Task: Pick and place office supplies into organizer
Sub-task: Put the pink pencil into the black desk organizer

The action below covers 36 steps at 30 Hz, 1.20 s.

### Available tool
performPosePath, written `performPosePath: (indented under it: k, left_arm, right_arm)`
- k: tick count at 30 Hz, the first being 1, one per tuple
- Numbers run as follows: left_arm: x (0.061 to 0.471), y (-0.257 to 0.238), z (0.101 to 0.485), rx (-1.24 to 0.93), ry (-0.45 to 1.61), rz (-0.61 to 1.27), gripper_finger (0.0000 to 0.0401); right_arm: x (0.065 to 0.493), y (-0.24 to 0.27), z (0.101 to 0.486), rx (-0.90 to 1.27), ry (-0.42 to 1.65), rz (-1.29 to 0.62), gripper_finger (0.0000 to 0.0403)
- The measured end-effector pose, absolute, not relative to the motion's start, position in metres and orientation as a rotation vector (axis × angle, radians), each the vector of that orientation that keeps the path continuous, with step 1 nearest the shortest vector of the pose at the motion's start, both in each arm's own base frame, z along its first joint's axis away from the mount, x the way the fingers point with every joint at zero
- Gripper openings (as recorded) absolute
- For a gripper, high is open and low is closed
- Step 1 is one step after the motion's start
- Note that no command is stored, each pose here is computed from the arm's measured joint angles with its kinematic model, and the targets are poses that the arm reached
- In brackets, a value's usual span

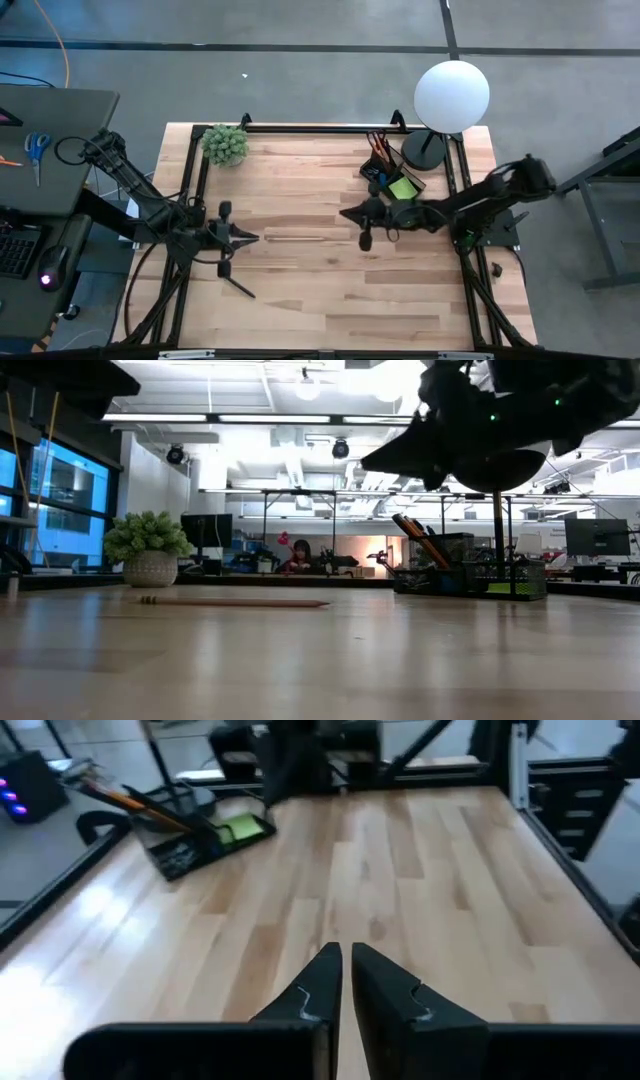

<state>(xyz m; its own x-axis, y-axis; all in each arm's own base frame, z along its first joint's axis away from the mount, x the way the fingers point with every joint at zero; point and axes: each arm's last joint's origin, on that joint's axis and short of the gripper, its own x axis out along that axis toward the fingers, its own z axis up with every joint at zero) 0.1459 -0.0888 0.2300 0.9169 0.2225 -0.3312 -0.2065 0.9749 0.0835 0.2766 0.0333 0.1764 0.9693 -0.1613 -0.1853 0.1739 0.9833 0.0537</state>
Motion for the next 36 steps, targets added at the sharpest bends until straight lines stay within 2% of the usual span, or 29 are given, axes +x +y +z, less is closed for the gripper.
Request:
performPosePath:
  k: [5,10,15,19,22,28,32,36]
  left_arm:
    - [0.146,-0.089,0.230,0.042,0.344,0.228,0.0018]
    - [0.147,-0.090,0.218,0.040,0.375,0.229,0.0018]
    - [0.147,-0.090,0.209,0.024,0.400,0.238,0.0017]
    - [0.147,-0.090,0.208,0.026,0.397,0.248,0.0012]
    - [0.147,-0.090,0.209,0.025,0.386,0.261,0.0010]
    - [0.148,-0.090,0.210,0.017,0.379,0.259,0.0012]
    - [0.148,-0.090,0.210,0.017,0.379,0.259,0.0012]
    - [0.148,-0.090,0.210,0.017,0.379,0.258,0.0014]
  right_arm:
    - [0.308,0.044,0.151,0.051,0.183,-0.115,0.0022]
    - [0.342,0.047,0.110,0.067,0.192,-0.083,0.0074]
    - [0.358,0.043,0.081,0.061,0.181,-0.087,0.0124]
    - [0.364,0.042,0.058,0.054,0.238,-0.060,0.0138]
    - [0.369,0.043,0.044,0.061,0.260,-0.041,0.0139]
    - [0.377,0.044,0.041,0.056,0.284,-0.050,0.0131]
    - [0.382,0.045,0.039,0.032,0.337,-0.051,0.0097]
    - [0.387,0.045,0.038,-0.003,0.384,-0.048,0.0038]
